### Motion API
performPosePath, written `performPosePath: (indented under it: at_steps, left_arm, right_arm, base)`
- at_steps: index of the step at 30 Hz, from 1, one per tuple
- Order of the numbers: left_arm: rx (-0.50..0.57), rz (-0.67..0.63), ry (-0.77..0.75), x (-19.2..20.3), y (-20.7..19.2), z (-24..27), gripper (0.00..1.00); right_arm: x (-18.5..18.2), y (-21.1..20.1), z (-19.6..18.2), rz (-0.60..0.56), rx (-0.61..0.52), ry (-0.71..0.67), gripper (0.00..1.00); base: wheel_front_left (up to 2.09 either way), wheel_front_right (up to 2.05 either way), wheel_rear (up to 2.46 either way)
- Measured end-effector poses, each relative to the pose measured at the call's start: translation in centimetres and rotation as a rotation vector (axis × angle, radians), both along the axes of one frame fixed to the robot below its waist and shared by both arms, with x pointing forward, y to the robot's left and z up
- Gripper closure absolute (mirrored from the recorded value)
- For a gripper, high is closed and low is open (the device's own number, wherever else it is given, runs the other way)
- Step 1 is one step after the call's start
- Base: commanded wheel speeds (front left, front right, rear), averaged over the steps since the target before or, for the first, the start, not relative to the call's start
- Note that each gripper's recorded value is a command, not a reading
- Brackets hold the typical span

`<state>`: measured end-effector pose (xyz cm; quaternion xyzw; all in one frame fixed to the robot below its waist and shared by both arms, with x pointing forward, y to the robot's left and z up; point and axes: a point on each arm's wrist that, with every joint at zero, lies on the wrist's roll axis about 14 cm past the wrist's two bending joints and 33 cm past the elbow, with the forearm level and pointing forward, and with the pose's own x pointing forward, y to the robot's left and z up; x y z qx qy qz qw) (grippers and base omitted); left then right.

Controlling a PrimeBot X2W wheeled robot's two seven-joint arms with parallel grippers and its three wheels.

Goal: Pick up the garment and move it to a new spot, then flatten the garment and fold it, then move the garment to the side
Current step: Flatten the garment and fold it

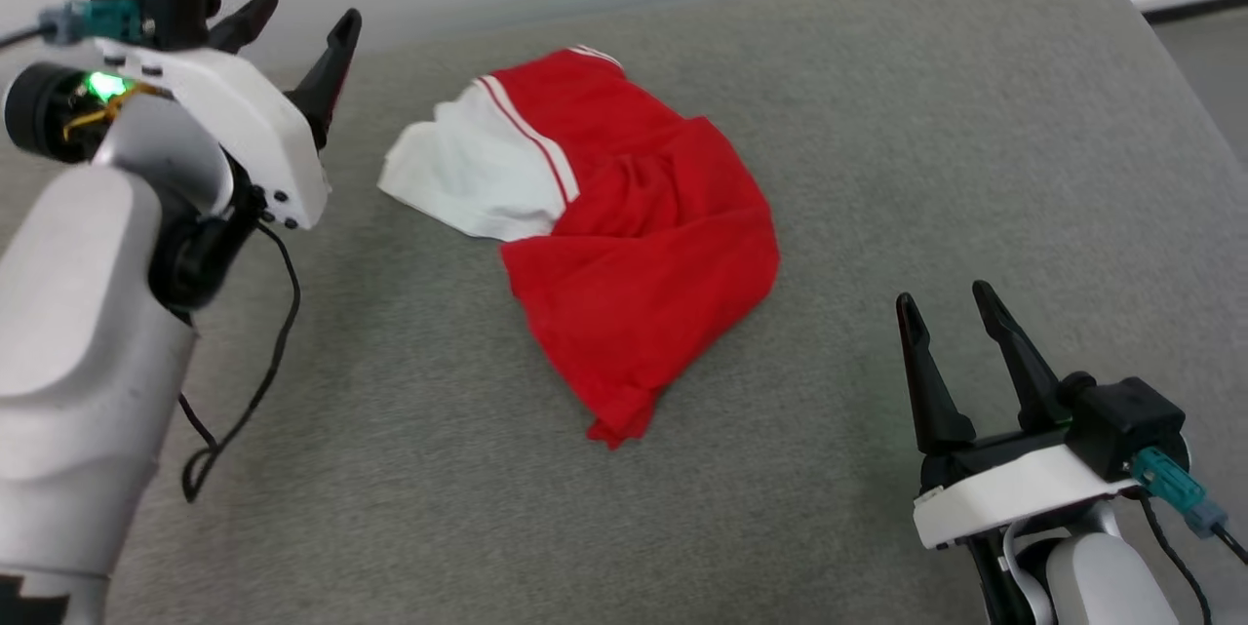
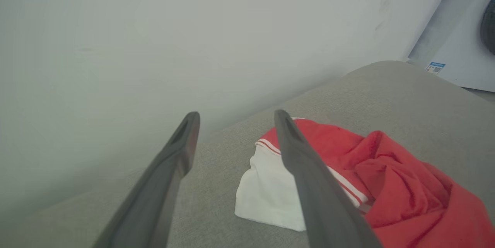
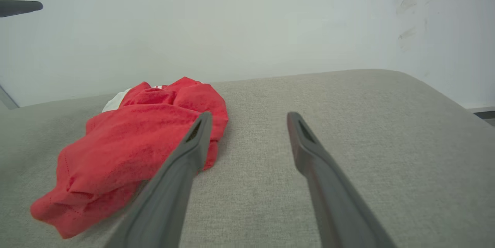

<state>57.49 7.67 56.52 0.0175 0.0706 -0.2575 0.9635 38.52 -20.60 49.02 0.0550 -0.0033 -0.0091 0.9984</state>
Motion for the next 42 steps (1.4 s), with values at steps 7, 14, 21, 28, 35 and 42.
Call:
performPosePath:
  at_steps: [7,14,21,28,35,42]
  left_arm:
    - [0.156,-0.147,0.369,1.1,-3.1,-8.1,0.0]
    - [0.285,-0.182,0.648,1.6,-1.6,-14.6,0.0]
    - [0.347,-0.178,0.774,2.5,-0.8,-19.4,0.0]
    - [0.355,-0.184,0.941,2.2,-1.1,-21.4,1.0]
    - [0.366,-0.178,0.941,1.7,-1.4,-20.8,1.0]
    - [0.417,-0.177,0.801,1.6,-1.1,-18.7,1.0]
  right_arm:
    - [-0.2,-2.2,-2.2,-0.07,0.012,0.053,0.0]
    - [-0.2,-2.9,-4.9,-0.094,0.017,0.133,0.0]
    - [0.5,-3.2,-5.9,-0.102,0.021,0.159,0.0]
    - [0.3,-3.8,-6.6,-0.119,0.015,0.183,0.0]
    - [0.6,-3.9,-5.8,-0.118,0.011,0.158,0.0]
    - [1.3,-3.3,-5.2,-0.096,0.006,0.129,0.0]
  base:
    - [0.0,0.0,0.0]
    - [0.0,0.0,0.0]
    - [0.0,0.0,0.0]
    - [0.0,0.0,0.0]
    - [0.0,0.0,0.0]
    - [0.0,0.0,0.0]
